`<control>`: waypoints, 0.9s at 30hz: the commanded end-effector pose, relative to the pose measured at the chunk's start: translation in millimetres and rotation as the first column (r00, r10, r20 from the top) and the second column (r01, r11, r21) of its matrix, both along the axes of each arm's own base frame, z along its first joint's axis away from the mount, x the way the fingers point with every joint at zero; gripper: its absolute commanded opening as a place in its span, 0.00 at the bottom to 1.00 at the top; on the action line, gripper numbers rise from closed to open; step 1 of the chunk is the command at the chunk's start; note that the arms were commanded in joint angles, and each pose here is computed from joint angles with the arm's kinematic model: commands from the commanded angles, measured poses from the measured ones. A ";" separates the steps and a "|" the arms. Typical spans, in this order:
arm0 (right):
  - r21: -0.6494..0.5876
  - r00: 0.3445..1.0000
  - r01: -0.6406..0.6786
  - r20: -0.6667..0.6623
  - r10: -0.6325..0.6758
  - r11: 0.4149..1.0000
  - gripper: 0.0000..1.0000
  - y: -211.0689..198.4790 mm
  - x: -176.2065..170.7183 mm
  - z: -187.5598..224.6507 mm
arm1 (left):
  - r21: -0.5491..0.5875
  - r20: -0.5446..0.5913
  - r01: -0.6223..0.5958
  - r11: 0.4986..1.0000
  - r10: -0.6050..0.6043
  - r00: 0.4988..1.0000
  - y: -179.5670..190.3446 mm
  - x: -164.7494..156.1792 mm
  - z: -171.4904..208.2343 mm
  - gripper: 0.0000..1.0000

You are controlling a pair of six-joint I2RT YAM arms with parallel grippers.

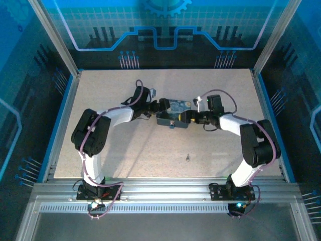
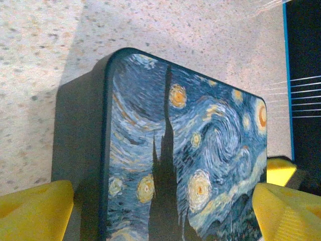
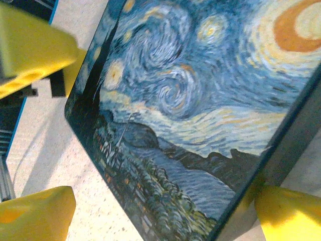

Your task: Unlock a padlock with a key

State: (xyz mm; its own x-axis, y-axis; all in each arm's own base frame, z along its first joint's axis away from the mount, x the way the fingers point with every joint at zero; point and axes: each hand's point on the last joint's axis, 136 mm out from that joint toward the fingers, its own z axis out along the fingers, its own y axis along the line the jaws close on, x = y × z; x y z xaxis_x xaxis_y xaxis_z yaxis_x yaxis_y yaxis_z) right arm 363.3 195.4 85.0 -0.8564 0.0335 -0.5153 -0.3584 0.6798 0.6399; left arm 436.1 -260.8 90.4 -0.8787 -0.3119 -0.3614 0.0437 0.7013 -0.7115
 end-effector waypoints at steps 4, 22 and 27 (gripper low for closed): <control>0.031 0.998 -0.065 0.009 0.065 0.997 0.94 29.5 -25.5 7.0 | -0.010 0.016 0.052 0.999 -0.051 0.999 1.2 -20.6 13.6 0.93; -0.336 0.980 0.102 -0.130 -0.154 0.936 0.89 -29.6 -97.2 9.8 | 0.115 0.172 -0.181 0.977 0.160 0.972 92.8 -68.5 70.0 0.96; -0.347 0.956 0.072 -0.244 -0.164 0.935 0.78 -19.6 -151.2 -10.3 | 0.065 0.129 -0.174 0.983 0.165 0.978 89.2 -110.0 64.9 0.95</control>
State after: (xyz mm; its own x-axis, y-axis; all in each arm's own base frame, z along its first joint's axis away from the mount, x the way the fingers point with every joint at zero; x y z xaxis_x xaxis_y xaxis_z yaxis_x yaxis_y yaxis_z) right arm 251.7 189.7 104.0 -0.9069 -0.0184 -0.4209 -0.2335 0.8535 0.4658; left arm 350.4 -172.8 174.1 -0.7282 -0.4157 -0.5449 0.0570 0.7556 -0.6526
